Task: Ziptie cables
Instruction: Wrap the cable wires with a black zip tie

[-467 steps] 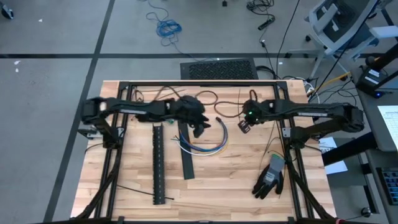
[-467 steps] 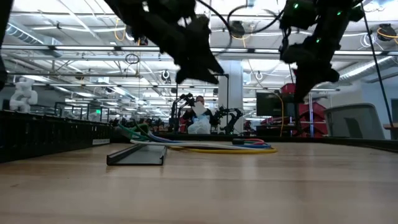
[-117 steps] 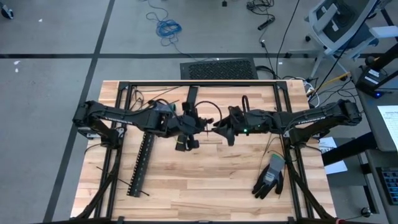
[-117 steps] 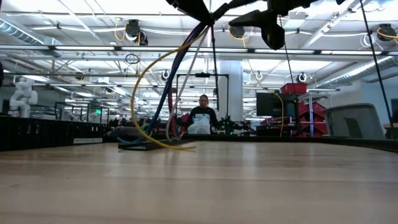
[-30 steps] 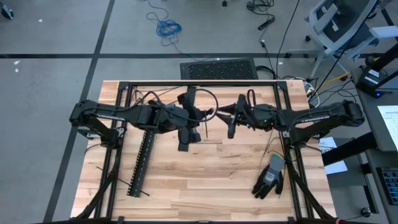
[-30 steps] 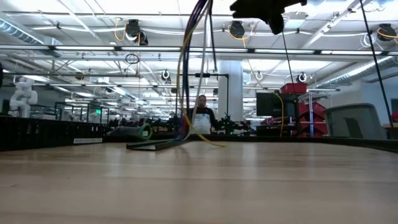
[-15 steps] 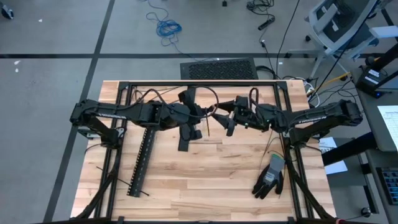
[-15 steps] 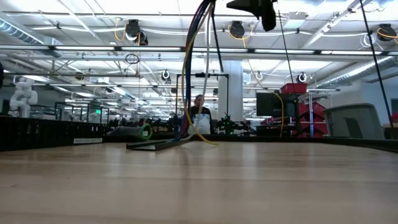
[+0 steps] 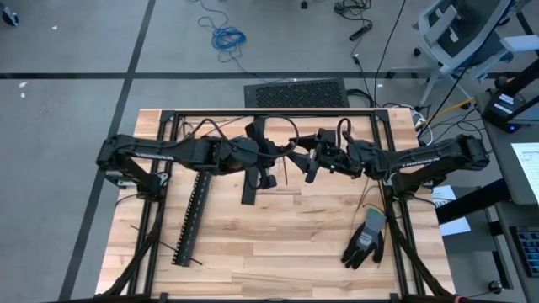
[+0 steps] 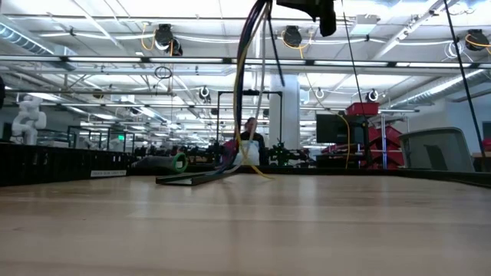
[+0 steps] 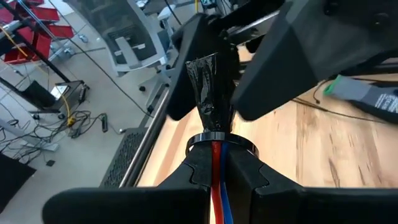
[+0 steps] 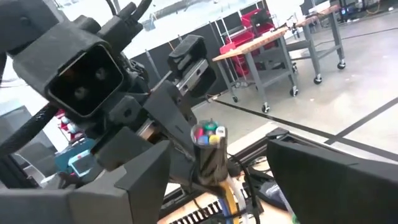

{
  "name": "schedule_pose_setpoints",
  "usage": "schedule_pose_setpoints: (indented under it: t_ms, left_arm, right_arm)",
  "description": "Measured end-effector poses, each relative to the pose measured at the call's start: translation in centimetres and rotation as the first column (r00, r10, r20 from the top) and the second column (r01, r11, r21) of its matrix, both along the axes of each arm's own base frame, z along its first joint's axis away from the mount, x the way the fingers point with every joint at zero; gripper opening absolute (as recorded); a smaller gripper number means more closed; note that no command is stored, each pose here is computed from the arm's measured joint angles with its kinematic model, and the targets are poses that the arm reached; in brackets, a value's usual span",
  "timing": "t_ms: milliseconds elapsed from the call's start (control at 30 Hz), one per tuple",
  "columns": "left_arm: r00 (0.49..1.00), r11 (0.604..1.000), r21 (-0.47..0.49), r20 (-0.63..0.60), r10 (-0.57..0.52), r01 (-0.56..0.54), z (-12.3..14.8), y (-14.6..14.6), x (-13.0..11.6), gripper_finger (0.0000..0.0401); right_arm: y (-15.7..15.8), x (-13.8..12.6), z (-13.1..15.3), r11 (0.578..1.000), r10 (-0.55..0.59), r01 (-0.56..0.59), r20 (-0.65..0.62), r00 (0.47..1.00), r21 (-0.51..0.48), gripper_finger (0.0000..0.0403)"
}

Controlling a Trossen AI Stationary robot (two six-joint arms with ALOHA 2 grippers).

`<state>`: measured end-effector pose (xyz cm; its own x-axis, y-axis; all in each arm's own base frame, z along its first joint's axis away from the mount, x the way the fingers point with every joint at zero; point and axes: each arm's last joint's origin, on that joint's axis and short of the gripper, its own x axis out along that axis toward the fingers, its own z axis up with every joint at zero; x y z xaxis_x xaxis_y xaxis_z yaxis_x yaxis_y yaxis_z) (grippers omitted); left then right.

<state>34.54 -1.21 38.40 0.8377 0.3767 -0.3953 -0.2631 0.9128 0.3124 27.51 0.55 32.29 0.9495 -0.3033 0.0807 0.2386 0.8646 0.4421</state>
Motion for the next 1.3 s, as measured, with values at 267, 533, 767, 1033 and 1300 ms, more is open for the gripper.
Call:
schedule_pose_setpoints:
  t_ms: [267,533,767,1033,1300]
  left_arm:
    - [1.000,1.000,-0.010,-0.003,-0.022,0.022,-0.4,-0.1,0.5,0.0025]
    - [1.000,1.000,0.000,-0.005,-0.002,0.002,-0.4,0.0,0.5,0.0025]
    - [1.000,1.000,0.003,-0.023,0.002,-0.002,-0.5,0.0,0.4,0.0025]
    - [0.998,0.996,-0.076,-0.054,0.033,-0.038,-0.8,0.1,-0.2,0.0062]
    - [0.995,0.997,-0.080,-0.100,-0.008,0.000,-0.3,-0.4,-1.6,0.0169]
  right_arm:
    - [-0.4,0.1,-0.2,0.999,-0.016,0.017,-0.006,1.000,0.035,0.0199]
    - [-0.3,0.1,-0.4,1.000,-0.009,0.010,-0.032,0.999,0.020,0.0055]
    - [-0.3,0.1,-0.3,1.000,-0.008,0.008,-0.032,0.999,-0.004,0.0024]
    - [-0.3,0.1,-0.6,1.000,-0.012,0.011,-0.058,0.998,-0.017,0.0024]
    - [-0.3,0.1,-0.7,0.999,-0.013,0.010,-0.083,0.996,-0.032,0.0024]
